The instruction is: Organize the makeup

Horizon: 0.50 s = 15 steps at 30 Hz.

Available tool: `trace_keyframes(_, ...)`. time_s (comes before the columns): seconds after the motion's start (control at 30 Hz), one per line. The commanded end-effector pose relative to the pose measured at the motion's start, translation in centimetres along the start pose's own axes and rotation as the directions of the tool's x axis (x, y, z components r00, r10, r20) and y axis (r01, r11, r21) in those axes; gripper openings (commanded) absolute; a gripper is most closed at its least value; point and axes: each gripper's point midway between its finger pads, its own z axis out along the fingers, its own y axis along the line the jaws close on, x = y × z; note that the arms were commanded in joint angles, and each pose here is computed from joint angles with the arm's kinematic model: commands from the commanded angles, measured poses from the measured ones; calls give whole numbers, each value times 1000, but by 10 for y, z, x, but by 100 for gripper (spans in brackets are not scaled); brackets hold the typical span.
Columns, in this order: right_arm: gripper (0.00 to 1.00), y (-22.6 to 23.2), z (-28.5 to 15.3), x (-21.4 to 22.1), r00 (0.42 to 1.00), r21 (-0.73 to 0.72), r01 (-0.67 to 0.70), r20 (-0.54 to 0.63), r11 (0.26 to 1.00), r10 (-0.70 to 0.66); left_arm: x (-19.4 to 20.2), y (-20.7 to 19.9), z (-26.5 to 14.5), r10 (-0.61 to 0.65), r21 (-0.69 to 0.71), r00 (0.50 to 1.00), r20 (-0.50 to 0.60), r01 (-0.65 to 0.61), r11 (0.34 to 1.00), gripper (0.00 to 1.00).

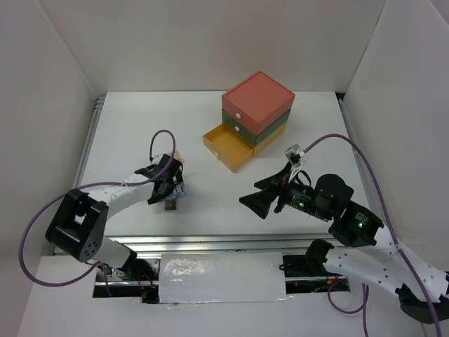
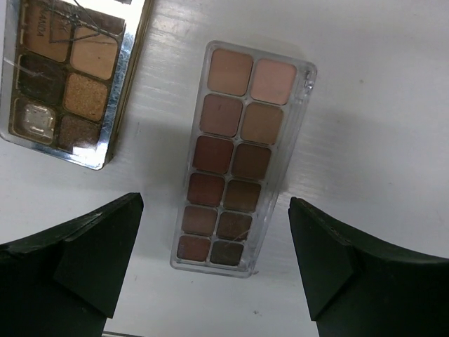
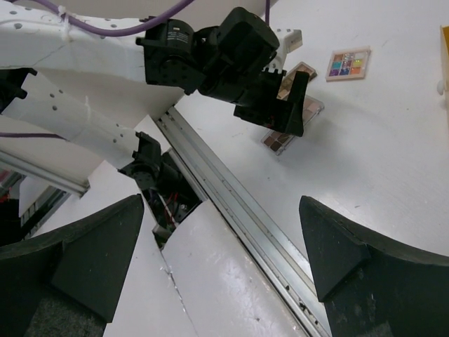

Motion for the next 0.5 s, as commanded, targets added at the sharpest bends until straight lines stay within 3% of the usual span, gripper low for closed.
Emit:
trace_keyframes(0.0, 100, 9, -1, -5, 1000, -43, 3, 26, 999, -2, 1, -2, 8, 11, 2, 1000, -6, -11, 1000, 99)
trace_keyframes(0.1, 100, 9, 0, -5, 1000, -45, 3, 29, 999, -2, 3, -3, 11, 14, -1, 1000, -13, -14, 1000, 94)
trace_keyframes(0.3, 100, 9, -2, -7, 999, -44, 4, 40, 999, -3, 16, -2, 22, 25, -28, 997, -69, -27, 999, 60)
trace_keyframes(0.33, 100, 10, -3, -8, 999, -45, 5, 42, 999, -3, 18, -3, 23, 32, -25, 997, -75, -34, 999, 51)
trace_keyframes(0.47, 100, 8, -6, -13, 998, -26, 13, 55, 1000, -12, 14, -22, 14, 30, 20, 998, -49, -29, 999, 28)
